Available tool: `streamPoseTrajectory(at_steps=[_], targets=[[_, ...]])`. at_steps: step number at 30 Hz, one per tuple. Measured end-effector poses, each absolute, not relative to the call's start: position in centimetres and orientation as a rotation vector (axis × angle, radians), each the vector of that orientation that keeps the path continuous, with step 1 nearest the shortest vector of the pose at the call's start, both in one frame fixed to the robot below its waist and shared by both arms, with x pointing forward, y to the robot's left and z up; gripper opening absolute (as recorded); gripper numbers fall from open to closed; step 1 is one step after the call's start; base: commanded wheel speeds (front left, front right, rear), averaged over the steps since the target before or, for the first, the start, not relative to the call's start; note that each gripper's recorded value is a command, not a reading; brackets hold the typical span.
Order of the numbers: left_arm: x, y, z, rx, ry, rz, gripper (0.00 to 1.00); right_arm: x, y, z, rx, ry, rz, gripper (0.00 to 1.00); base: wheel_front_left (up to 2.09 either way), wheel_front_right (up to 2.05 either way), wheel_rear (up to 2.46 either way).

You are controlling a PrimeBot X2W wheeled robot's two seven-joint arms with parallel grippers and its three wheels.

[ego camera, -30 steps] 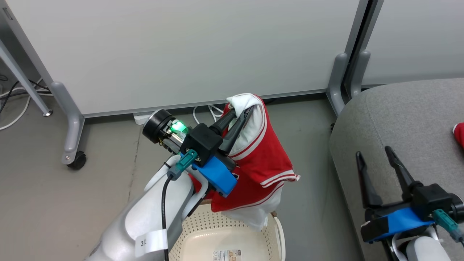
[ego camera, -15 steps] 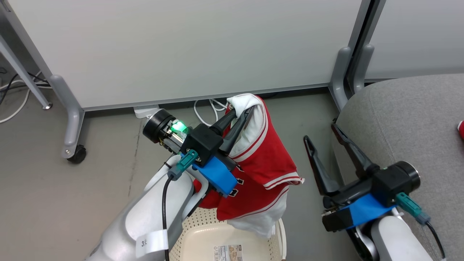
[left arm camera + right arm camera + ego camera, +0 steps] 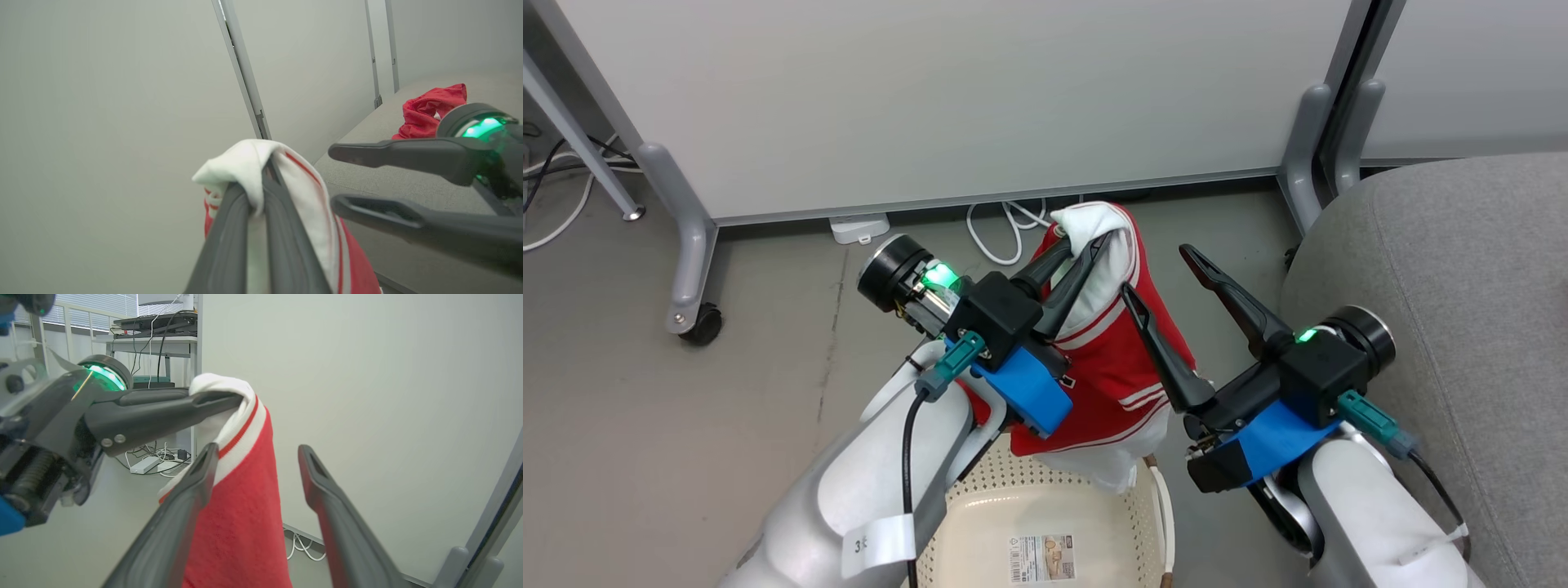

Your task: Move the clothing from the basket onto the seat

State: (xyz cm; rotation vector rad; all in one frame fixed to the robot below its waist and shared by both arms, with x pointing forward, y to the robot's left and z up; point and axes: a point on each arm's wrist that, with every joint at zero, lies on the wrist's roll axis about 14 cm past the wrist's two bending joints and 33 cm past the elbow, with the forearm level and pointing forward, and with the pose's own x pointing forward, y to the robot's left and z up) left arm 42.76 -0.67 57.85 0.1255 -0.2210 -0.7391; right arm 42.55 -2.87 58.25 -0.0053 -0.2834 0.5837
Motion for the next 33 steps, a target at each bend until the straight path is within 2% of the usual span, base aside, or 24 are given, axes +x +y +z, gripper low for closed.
streamPoseTrajectory(at_steps=[32, 33], targets=[[42.9, -2.0, 57.8, 0.127, -0.235, -0.782, 0.00, 46.9, -0.4, 52.3, -0.094, -0.078, 0.639, 1.00, 0.00, 0.00, 0.00], [42.9, -2.0, 57.9, 0.128, -0.236, -0.782, 0.00, 46.9, -0.4, 51.9, -0.092, -0.066, 0.639, 0.47, 0.00, 0.00, 0.00]])
